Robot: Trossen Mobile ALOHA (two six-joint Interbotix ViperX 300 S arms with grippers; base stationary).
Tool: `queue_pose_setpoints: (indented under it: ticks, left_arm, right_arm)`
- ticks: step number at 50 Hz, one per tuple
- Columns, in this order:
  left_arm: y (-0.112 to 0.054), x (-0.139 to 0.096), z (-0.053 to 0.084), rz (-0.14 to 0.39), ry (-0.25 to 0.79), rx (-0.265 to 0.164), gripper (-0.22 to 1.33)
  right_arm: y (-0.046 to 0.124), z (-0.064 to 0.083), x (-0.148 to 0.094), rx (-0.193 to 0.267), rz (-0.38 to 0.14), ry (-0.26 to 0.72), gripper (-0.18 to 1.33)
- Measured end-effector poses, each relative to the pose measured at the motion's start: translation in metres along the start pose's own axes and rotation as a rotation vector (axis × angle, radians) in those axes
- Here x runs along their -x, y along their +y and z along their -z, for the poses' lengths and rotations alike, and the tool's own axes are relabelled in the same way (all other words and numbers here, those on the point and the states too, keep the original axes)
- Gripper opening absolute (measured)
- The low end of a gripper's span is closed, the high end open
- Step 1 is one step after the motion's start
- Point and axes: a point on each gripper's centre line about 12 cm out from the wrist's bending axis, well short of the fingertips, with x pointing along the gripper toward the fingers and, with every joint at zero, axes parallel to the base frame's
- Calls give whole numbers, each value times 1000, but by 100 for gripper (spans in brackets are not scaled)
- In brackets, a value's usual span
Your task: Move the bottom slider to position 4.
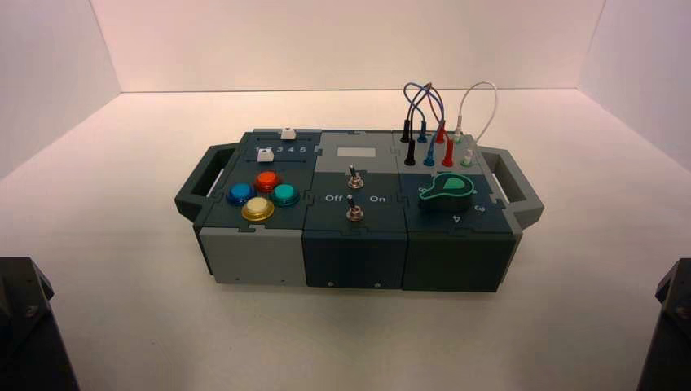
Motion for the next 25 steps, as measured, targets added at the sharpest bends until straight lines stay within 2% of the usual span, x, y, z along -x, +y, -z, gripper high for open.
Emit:
queue_pose_setpoints:
  ticks: [25]
  left_arm:
    - [0,0,1,-2,15,1,-16]
  right_arm:
    - [0,1,0,-3,0,9,-15]
